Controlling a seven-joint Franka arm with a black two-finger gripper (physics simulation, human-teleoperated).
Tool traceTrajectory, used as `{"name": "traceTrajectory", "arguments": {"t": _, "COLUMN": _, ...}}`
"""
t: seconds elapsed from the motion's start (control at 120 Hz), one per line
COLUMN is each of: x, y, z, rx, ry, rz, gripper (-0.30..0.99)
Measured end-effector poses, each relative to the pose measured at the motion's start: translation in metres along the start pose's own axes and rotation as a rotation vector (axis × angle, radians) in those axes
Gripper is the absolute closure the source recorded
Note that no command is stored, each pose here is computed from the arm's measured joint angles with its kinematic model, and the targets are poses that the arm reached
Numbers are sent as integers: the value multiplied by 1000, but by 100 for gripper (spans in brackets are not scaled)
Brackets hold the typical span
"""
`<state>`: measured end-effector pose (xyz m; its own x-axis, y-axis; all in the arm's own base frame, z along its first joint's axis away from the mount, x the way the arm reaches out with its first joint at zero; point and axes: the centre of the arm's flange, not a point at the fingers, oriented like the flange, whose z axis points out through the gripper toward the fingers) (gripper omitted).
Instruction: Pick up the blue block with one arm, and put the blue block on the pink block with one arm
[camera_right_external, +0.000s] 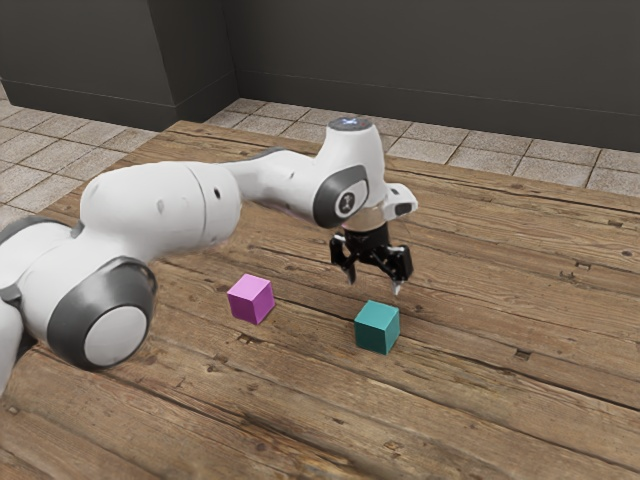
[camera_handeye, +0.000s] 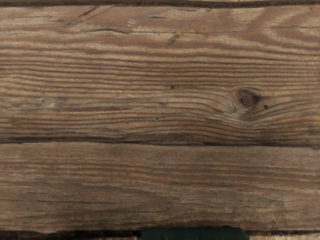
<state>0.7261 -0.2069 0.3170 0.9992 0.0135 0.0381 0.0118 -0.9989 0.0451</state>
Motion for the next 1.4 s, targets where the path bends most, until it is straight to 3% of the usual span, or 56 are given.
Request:
{"name": "traceTrajectory", "arguments": {"t": 0.558, "x": -37, "y": 21, "z": 7, "rx": 38, "ry": 0, "rz": 119, "gripper": 2}}
{"name": "traceTrajectory", "arguments": {"t": 0.933, "x": -33, "y": 19, "z": 27, "rx": 32, "ry": 33, "rz": 207, "gripper": 2}}
{"name": "traceTrajectory", "arguments": {"t": 1.083, "x": -31, "y": 21, "z": 27, "rx": 15, "ry": 59, "rz": 203, "gripper": 2}}
{"name": "traceTrajectory", "arguments": {"t": 1.4, "x": -34, "y": 12, "z": 37, "rx": 9, "ry": 49, "rz": 128, "gripper": 2}}
